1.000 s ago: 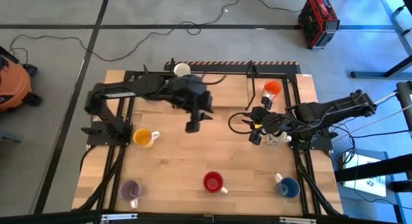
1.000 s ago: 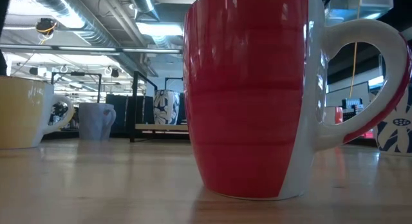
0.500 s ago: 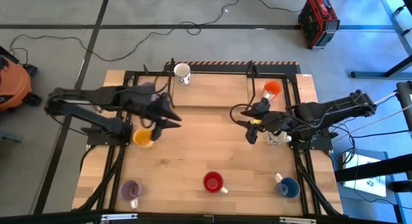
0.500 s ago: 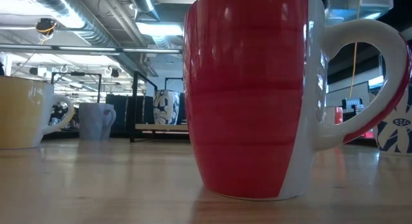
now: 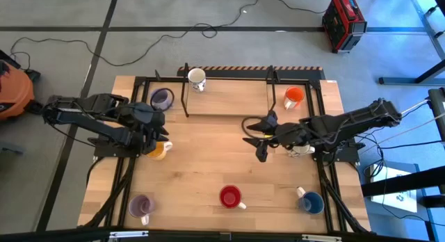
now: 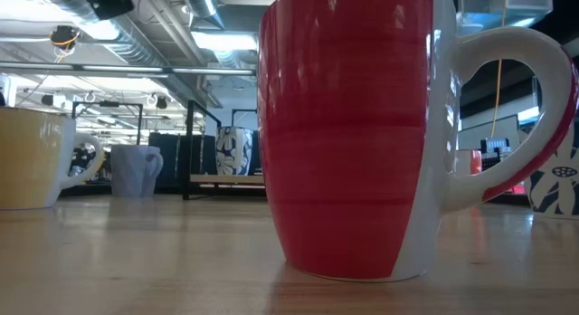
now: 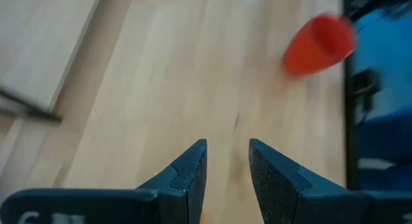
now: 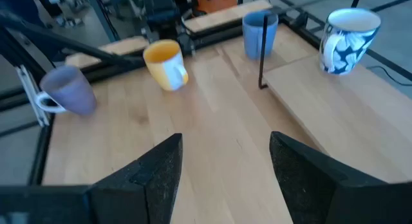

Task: Place coffee mugs
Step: Put the yellow mug on the shelf

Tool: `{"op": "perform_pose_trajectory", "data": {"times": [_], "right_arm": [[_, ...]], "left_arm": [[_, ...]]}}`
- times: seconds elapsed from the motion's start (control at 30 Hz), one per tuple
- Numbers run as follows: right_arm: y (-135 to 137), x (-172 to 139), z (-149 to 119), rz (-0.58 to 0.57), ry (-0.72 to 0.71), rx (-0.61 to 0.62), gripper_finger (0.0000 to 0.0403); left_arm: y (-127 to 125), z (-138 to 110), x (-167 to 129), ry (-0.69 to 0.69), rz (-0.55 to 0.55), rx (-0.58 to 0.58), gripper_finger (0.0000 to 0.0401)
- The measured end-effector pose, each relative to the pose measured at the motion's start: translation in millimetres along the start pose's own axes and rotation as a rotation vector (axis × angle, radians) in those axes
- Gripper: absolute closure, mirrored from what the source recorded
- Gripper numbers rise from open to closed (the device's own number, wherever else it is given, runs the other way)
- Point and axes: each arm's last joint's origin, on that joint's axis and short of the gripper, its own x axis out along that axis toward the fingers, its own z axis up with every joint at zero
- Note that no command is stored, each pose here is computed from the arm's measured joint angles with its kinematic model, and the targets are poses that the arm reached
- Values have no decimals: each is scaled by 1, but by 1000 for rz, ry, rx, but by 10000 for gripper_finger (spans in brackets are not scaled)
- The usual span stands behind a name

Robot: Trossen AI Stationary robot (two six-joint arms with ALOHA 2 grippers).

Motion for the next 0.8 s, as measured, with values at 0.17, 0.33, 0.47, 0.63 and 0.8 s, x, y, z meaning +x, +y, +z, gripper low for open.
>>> {"op": "perform_pose_trajectory", "data": {"times": [0.17,0.33,0.47,0.63,0.8], "right_arm": [[11,27,-6,17,-5,-35,182],[9,67,-11,45,-3,-50,183],[-2,101,-12,105,-5,-48,183],[-10,140,-15,169,8,-76,183],[-8,178,-16,208,47,-126,183]], "left_arm": [[3,-5,7,93,75,6,291],[4,-5,0,16,125,12,291],[3,-4,-5,-42,110,13,291],[3,-1,-25,-244,70,1,291],[5,-2,-50,-437,20,-25,291]]}}
